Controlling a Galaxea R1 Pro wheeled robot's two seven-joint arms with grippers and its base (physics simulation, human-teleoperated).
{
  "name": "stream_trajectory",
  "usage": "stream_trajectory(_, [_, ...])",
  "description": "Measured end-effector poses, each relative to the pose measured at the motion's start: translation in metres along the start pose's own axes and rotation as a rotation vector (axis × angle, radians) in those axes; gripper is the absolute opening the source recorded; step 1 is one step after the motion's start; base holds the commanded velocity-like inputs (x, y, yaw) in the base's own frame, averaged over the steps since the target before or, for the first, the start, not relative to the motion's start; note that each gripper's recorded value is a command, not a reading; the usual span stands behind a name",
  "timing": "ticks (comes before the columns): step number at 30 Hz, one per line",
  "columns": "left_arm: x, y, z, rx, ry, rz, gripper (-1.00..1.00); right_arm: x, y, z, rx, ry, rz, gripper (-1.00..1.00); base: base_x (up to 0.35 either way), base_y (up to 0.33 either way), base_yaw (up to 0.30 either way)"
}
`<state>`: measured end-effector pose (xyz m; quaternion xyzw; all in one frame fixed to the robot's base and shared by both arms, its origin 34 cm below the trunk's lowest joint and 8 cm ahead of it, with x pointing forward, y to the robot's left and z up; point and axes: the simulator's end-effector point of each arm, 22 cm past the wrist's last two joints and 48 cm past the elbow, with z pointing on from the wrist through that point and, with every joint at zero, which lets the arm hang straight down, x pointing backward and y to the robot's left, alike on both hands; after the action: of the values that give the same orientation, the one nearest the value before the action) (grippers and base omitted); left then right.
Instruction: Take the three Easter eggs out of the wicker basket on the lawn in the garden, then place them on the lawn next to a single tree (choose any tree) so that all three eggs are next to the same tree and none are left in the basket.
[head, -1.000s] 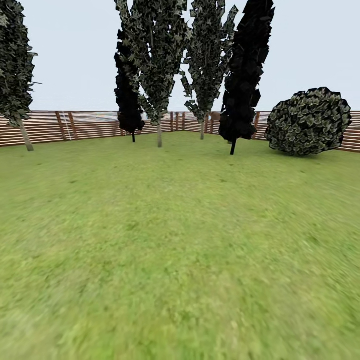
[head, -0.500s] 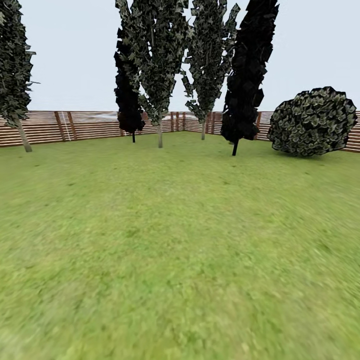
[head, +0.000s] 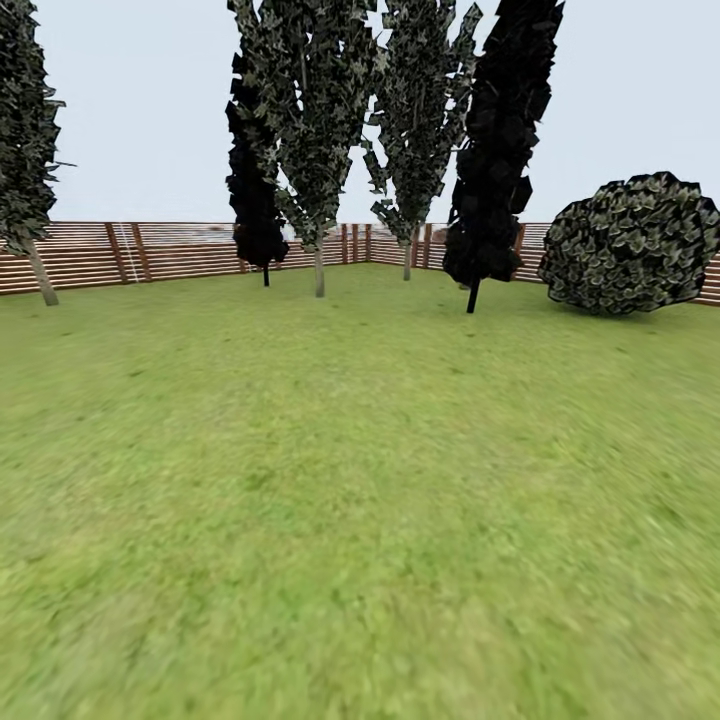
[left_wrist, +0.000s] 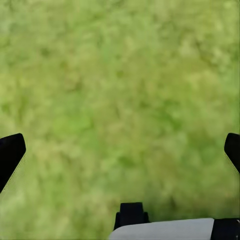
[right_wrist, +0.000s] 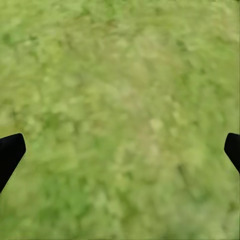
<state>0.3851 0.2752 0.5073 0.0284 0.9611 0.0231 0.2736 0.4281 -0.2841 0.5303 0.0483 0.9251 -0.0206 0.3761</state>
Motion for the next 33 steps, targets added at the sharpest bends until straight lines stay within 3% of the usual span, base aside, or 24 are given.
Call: stream_trajectory(33, [-0.0001, 0.0002, 0.0, 0.0, 0.0, -0.001, 1.0, 0.0, 0.0001, 0.0, -0.001, 0.0, 0.0, 1.0, 0.315, 0.086, 0.0])
